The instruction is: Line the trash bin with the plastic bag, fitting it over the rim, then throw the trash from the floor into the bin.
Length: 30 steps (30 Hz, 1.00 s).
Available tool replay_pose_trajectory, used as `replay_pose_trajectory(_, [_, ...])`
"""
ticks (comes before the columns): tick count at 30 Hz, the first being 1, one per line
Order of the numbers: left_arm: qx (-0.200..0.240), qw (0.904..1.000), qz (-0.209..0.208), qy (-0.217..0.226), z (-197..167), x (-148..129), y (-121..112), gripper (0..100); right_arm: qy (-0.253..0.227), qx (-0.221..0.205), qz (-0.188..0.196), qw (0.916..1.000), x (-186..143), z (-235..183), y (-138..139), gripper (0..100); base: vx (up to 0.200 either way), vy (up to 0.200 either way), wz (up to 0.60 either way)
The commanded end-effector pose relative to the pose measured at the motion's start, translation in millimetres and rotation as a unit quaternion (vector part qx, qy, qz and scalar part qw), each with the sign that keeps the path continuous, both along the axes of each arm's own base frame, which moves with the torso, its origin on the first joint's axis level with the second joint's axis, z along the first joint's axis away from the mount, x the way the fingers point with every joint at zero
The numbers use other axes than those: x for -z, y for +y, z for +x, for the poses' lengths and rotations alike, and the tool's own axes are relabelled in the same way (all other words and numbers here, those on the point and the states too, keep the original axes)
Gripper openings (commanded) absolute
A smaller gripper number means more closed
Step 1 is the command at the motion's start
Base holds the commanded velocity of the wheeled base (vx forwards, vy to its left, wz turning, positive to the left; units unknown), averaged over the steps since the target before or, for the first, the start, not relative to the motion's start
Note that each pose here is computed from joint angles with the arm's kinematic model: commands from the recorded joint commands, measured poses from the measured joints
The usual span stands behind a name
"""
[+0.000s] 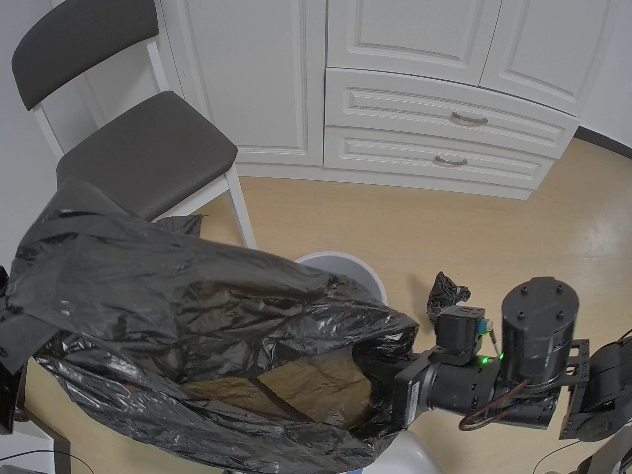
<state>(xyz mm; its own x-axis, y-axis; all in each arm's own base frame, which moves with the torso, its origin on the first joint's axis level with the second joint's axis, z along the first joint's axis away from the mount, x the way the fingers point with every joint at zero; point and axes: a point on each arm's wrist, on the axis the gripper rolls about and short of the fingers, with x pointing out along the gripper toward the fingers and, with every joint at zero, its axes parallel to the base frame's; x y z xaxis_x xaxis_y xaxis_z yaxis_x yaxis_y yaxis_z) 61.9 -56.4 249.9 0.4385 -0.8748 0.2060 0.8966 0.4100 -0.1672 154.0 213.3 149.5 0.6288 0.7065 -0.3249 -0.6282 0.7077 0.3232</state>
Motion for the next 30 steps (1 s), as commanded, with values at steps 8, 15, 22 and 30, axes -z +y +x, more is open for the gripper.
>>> replay_pose_trajectory(8, [-0.01,0.9964,0.05,0.068,31,22,-20,0,-0.061,0.026,0.01,0.9977,-57,-18,-50,0,0.0,0.0,0.0])
replay_pose_trajectory(15, [-0.044,0.99,0.077,0.11,52,35,-30,0,-0.078,0.043,0.011,0.996,-63,-20,-61,0,0.0,0.0,0.0])
replay_pose_trajectory(22, [-0.069,0.9872,0.081,0.119,49,43,-27,0,-0.08,0.066,0.005,0.9946,-62,-15,-61,0,0.0,0.0,0.0])
replay_pose_trajectory(30, [-0.127,0.9776,0.093,0.139,64,47,-34,0,-0.115,0.108,-0.008,0.9875,-71,-15,-79,0,0.0,0.0,0.0])
